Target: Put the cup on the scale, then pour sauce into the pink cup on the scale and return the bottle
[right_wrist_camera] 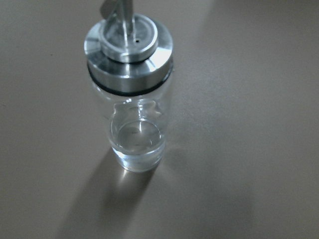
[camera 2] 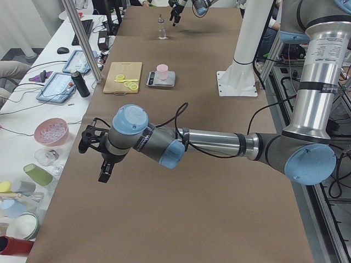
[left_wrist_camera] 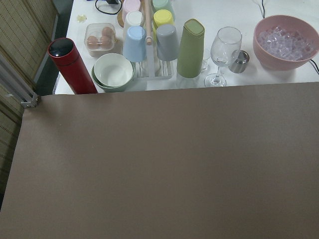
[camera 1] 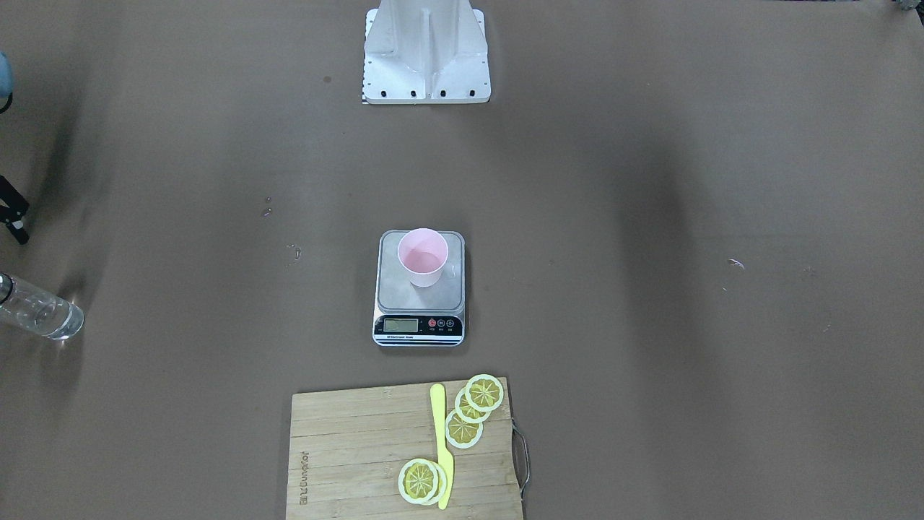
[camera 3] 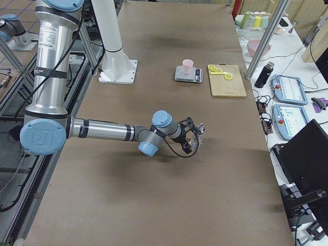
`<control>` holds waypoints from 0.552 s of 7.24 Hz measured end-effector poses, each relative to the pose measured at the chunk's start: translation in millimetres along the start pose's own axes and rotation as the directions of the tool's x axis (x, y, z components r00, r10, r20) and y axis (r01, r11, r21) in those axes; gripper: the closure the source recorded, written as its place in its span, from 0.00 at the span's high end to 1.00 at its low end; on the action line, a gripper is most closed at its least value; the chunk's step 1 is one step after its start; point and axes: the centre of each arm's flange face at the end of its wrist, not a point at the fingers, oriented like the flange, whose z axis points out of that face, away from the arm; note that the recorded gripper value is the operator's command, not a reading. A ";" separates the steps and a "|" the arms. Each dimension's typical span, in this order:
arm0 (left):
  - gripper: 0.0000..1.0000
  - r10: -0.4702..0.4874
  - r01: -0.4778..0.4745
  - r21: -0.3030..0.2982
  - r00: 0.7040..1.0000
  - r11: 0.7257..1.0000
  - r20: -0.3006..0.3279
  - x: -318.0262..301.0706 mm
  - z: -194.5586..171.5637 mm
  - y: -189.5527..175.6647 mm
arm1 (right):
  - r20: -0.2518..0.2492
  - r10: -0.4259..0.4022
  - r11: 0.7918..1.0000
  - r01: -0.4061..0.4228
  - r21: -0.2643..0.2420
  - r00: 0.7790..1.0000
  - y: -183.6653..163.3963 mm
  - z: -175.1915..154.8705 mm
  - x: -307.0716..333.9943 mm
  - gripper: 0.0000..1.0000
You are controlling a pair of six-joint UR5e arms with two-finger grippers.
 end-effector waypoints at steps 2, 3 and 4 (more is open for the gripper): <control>0.98 0.000 0.000 -0.001 1.000 1.000 0.000 -0.7 0.3 1.6 | 0.057 0.074 0.997 -0.073 -0.021 0.996 6.3 -45.6 28.3 1.00; 0.98 -0.001 0.001 -0.003 1.000 1.000 -0.002 -0.8 0.5 2.1 | 0.081 0.121 0.992 -0.118 -0.044 0.989 4.6 -62.9 44.2 1.00; 0.98 -0.002 0.002 -0.005 1.000 1.000 -0.007 -0.7 0.8 3.0 | 0.089 0.161 0.985 -0.155 -0.076 0.983 -2.3 -74.6 58.2 1.00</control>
